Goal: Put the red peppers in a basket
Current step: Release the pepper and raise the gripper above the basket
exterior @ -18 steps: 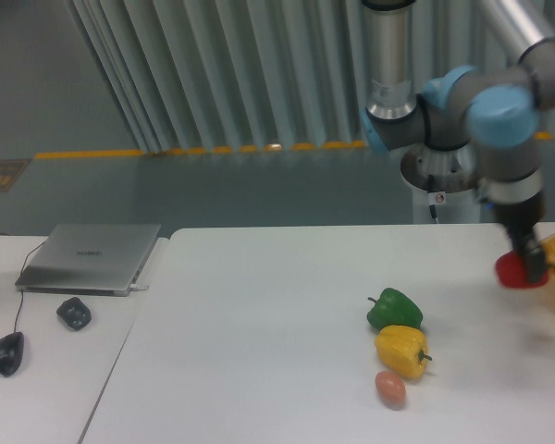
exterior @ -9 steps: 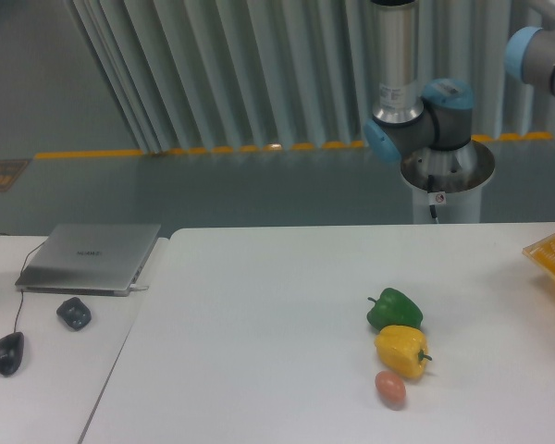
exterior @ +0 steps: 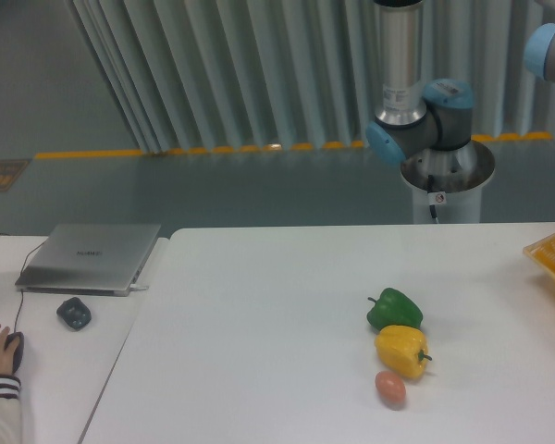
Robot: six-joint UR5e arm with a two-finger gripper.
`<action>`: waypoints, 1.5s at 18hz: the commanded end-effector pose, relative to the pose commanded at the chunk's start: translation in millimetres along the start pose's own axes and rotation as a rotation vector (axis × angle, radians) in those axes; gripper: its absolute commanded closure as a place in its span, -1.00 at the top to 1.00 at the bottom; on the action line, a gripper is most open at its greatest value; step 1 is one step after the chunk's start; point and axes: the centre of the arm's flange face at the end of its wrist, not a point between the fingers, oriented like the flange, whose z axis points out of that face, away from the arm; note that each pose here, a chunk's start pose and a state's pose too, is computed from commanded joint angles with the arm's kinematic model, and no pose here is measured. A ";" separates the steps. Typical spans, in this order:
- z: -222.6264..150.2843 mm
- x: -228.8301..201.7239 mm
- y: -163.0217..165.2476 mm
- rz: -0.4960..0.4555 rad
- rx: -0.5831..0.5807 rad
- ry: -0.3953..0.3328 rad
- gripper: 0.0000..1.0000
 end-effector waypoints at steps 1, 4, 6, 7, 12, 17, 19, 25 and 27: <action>0.4 -2.1 -3.4 -0.012 0.006 -0.005 1.00; -12.2 -19.6 -29.9 -0.139 0.021 -0.039 1.00; -23.2 -29.8 -48.6 -0.123 0.012 -0.057 1.00; -29.1 -33.0 -50.1 -0.119 0.012 -0.057 1.00; -53.3 -73.8 -59.2 -0.176 0.025 -0.033 1.00; -42.2 -98.3 -83.1 -0.246 0.022 -0.019 1.00; -37.4 -101.9 -89.7 -0.236 0.005 -0.006 1.00; -16.1 -107.3 -103.7 -0.199 0.021 0.029 1.00; -10.3 -107.7 -108.7 -0.190 0.022 0.039 1.00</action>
